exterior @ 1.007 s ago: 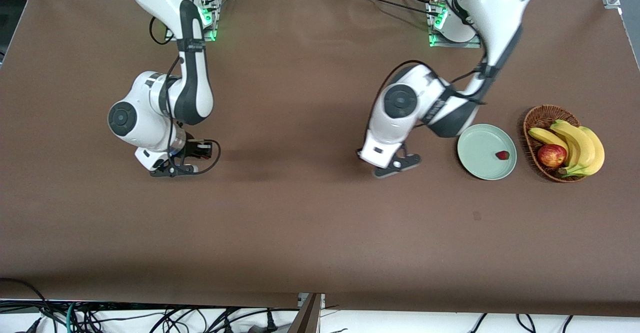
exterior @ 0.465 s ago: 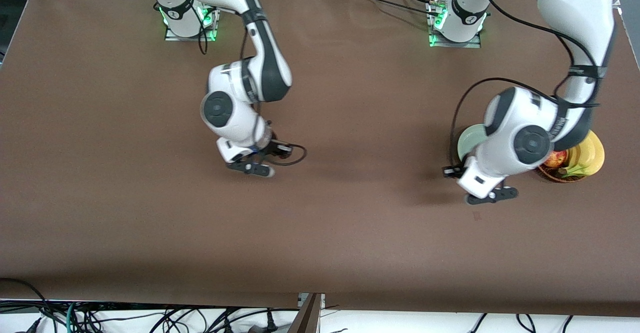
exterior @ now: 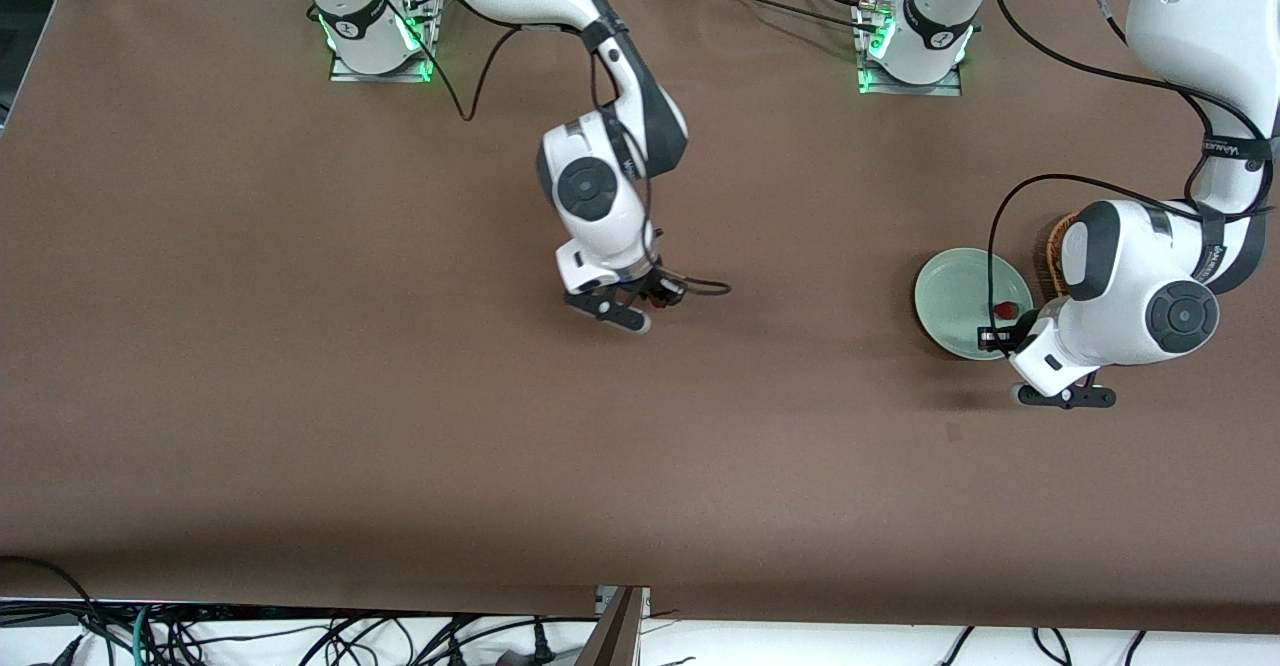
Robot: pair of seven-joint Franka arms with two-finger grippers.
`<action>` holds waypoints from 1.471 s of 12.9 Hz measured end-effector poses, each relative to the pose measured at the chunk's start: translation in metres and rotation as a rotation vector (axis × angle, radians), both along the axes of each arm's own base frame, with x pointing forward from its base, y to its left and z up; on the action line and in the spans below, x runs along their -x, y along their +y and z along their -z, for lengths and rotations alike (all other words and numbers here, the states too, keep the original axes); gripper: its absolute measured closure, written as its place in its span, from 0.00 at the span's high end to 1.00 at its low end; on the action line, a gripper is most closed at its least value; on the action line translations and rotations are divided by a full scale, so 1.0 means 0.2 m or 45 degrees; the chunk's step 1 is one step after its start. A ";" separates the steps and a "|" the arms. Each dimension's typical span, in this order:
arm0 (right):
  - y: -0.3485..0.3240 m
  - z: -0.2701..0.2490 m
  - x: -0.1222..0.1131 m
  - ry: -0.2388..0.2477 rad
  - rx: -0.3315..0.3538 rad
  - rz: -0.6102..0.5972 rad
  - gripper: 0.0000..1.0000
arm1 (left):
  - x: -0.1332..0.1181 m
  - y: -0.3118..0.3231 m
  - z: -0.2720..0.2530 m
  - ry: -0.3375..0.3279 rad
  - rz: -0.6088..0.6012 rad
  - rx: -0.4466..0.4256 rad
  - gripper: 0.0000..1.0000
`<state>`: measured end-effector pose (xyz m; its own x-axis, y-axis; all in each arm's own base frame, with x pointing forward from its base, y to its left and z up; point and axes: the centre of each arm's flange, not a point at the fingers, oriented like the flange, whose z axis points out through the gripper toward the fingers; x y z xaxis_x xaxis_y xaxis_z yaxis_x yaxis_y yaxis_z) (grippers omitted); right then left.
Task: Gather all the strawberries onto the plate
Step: 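Place the strawberry on the plate while the right gripper drops the third mid-table, then reach the left gripper to the third strawberry while the right arm returns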
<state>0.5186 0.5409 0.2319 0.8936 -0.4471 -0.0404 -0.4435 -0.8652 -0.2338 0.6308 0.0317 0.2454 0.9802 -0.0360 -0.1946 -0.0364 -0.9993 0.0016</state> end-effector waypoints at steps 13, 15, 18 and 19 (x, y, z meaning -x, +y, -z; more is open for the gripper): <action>-0.43 -0.64 -0.34 0.021 0.133 -0.020 1.00 | 0.08 -0.10 -0.21 -0.017 0.064 0.005 1.00; -0.63 -0.77 -0.42 0.053 0.152 -0.059 1.00 | 0.07 -0.31 -0.36 -0.060 0.023 0.008 1.00; -0.81 -0.91 -0.47 0.068 0.186 -0.133 1.00 | 0.12 -0.77 -0.43 -0.081 -0.106 0.026 1.00; -0.87 -0.94 -0.48 0.075 0.198 -0.171 1.00 | 0.15 -0.92 -0.45 -0.081 -0.149 0.035 1.00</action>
<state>0.6151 0.3668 0.4208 0.9438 -0.3288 -0.0339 -0.3304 -0.9413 -0.0698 0.6006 -0.1532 0.3349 0.9884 0.0750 -0.1322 0.0796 -0.9964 0.0304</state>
